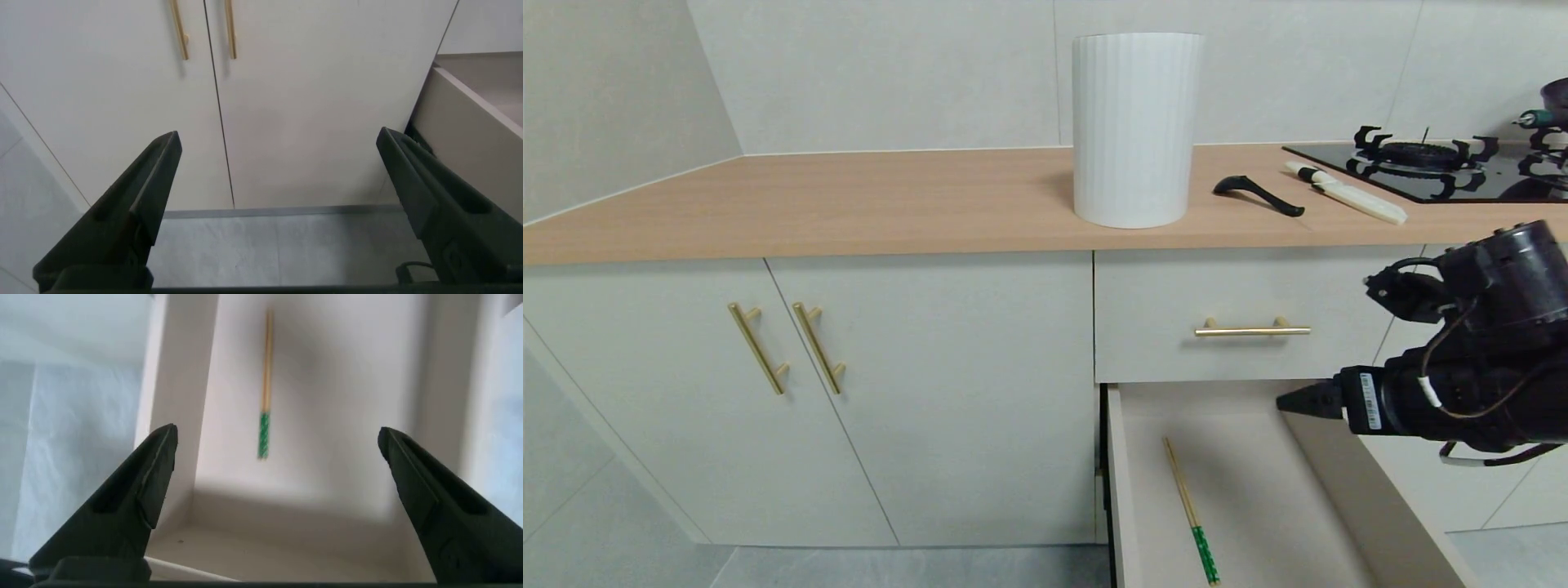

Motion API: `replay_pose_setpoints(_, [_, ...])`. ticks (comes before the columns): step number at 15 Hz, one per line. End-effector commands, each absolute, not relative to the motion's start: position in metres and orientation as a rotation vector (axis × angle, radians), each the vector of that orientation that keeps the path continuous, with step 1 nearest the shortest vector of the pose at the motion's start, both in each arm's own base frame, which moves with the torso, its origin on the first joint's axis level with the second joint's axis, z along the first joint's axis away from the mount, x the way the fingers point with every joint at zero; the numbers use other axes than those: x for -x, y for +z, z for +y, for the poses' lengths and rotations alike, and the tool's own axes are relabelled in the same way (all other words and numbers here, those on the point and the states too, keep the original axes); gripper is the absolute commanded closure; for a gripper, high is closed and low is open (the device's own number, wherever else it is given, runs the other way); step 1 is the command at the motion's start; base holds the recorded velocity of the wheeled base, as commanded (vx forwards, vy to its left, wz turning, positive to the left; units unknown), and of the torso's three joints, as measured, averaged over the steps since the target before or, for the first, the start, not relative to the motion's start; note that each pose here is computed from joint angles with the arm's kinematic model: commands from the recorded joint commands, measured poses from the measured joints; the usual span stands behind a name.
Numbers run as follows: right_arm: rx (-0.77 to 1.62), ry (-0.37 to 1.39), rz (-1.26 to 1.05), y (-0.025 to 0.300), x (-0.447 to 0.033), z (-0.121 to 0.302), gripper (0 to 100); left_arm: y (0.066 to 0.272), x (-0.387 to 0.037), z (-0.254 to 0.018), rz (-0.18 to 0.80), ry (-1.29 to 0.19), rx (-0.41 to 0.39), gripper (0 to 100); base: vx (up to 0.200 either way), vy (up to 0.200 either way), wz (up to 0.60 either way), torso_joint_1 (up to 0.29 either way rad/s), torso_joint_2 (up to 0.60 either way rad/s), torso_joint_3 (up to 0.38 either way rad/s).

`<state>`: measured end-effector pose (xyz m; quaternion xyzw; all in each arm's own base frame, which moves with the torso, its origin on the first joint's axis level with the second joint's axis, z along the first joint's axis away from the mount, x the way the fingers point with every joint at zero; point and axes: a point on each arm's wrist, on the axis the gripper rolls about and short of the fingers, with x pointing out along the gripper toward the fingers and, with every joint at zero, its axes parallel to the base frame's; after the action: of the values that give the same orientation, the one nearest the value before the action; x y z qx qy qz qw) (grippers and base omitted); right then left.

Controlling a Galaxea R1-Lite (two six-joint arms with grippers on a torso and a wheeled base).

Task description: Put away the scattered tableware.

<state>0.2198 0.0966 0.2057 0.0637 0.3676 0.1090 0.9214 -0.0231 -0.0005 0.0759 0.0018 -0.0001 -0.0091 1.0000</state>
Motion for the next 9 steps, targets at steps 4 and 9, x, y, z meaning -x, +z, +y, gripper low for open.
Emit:
replay_pose_setpoints(4, [-0.129, 0.239, 0.646, 0.2297, -0.1983, 0.0834, 0, 0.0759, 0.0230, -0.0005, 0.001, -0.018, -0.005, 0, 0.000, 0.000, 0.00, 0.000, 0.00, 0.000])
replay_pose_setpoints(9, [-0.121, 0.237, 0.647, 0.2280, -0.1981, 0.0832, 0, 0.0759, 0.0230, -0.0005, 0.002, -0.018, -0.003, 0, 0.000, 0.000, 0.00, 0.000, 0.00, 0.000])
